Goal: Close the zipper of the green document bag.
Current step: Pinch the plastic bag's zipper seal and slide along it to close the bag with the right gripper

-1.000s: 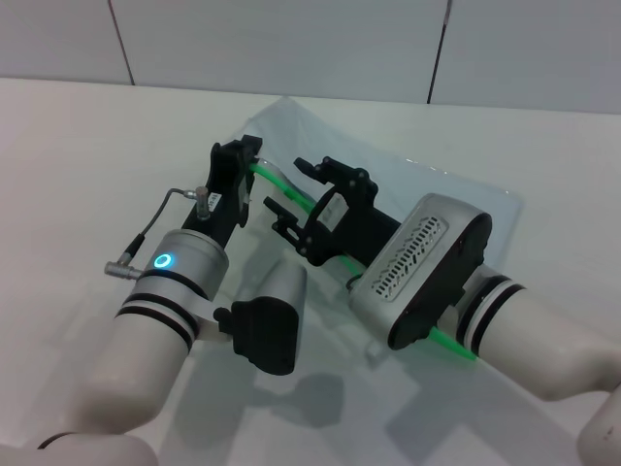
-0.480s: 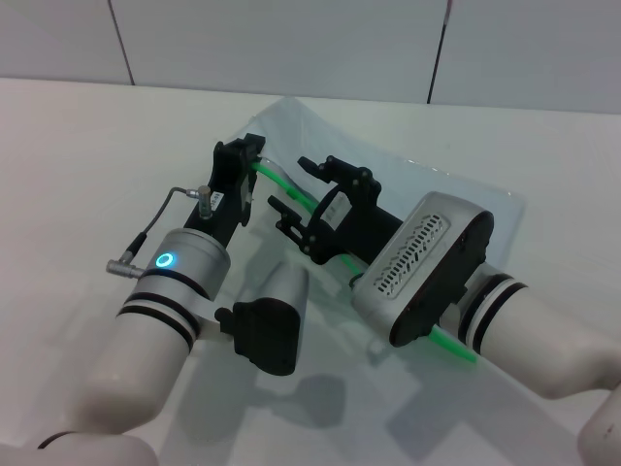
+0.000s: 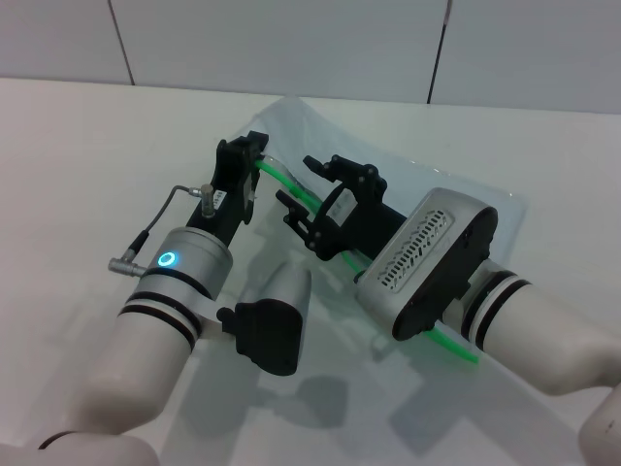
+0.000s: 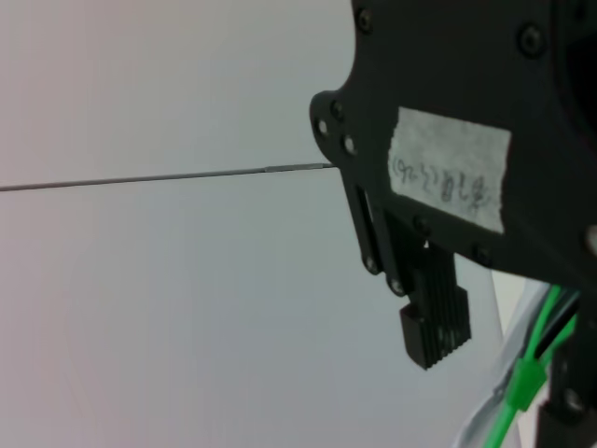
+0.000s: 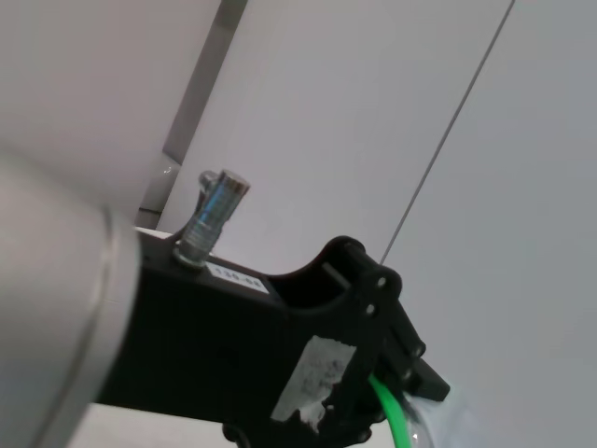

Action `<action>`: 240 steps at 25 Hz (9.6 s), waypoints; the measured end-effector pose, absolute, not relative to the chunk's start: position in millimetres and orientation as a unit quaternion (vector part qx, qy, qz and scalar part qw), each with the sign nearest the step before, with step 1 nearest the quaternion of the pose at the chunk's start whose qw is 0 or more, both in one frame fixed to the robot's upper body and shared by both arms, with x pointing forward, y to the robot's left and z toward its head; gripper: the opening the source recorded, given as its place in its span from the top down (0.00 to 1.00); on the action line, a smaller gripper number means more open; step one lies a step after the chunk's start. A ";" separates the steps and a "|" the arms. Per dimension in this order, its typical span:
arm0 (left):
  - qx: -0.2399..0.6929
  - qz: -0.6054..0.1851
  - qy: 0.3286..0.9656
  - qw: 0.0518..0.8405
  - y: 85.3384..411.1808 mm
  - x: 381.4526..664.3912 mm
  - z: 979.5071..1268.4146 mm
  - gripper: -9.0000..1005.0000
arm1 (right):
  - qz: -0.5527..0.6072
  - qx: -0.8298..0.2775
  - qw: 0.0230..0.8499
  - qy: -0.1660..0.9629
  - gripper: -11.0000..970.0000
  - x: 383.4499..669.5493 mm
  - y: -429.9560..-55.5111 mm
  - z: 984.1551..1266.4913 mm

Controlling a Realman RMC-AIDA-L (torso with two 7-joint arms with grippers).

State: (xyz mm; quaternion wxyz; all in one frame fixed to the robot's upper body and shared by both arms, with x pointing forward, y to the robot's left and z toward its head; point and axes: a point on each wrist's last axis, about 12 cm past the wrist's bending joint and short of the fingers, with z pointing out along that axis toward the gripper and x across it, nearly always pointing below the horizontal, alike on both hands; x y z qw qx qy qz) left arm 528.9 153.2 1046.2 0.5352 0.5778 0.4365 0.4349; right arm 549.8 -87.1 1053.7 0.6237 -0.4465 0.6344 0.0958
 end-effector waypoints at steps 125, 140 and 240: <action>0.543 0.421 0.462 0.560 158.0 528.0 1048.9 0.94 | 0.076 -0.450 0.611 0.647 0.91 546.4 -102.4 1040.2; 0.541 0.421 0.465 0.560 159.1 527.5 1048.4 0.94 | 0.065 -0.445 0.607 0.655 0.91 549.0 -110.9 1035.9; 0.542 0.422 0.455 0.566 158.0 526.2 1049.3 0.94 | -0.052 -0.356 0.543 0.759 0.81 570.8 -205.0 1001.0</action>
